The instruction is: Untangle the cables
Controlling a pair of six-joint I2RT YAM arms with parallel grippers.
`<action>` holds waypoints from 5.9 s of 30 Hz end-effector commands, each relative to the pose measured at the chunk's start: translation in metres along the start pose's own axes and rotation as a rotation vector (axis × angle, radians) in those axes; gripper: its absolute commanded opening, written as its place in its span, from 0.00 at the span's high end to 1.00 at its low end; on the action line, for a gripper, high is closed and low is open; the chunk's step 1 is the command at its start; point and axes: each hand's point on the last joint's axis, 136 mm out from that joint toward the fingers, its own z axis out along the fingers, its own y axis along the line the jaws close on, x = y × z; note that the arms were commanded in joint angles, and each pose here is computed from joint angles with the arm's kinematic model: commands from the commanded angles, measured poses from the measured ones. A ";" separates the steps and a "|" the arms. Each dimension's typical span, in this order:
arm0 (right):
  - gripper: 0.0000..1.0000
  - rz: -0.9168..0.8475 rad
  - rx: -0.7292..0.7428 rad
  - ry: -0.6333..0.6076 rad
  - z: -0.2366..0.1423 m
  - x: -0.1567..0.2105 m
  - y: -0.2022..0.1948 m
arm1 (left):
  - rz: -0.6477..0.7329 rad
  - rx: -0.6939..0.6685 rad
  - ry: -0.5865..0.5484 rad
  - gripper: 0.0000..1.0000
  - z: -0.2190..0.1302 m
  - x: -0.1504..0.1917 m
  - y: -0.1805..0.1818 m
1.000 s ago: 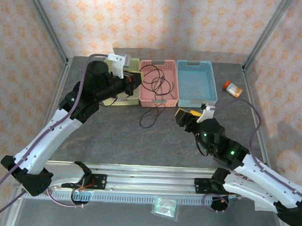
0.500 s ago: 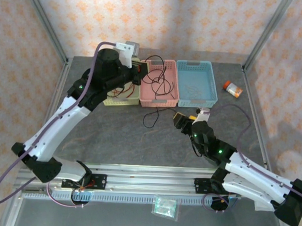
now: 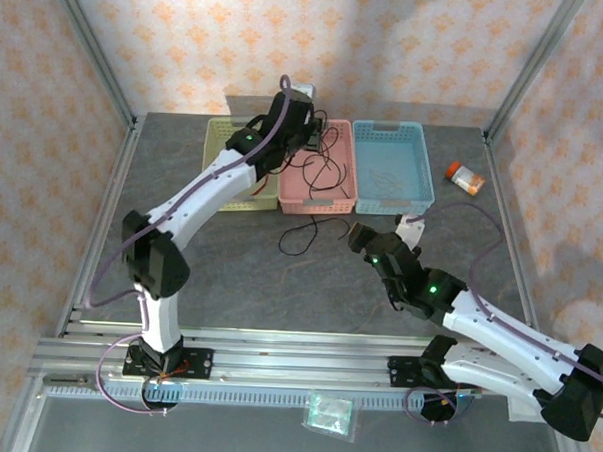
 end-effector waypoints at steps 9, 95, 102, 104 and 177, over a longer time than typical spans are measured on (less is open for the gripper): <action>0.00 -0.008 0.021 0.074 -0.001 0.014 -0.007 | 0.026 -0.129 0.073 0.73 0.083 0.019 0.029; 1.00 -0.232 0.010 0.053 0.024 -0.001 0.149 | -0.448 -0.020 -0.081 0.15 -0.157 0.169 0.160; 1.00 -0.179 -0.119 -0.043 -0.001 -0.086 0.197 | -0.419 0.062 -0.149 0.14 -0.151 0.128 0.138; 1.00 -0.171 -0.145 -0.053 0.006 -0.103 0.204 | -0.395 0.076 -0.175 0.14 -0.149 0.114 0.134; 0.00 -0.241 0.143 -0.540 0.087 -0.073 -0.147 | -0.004 -0.406 -0.476 0.01 -0.095 0.187 0.302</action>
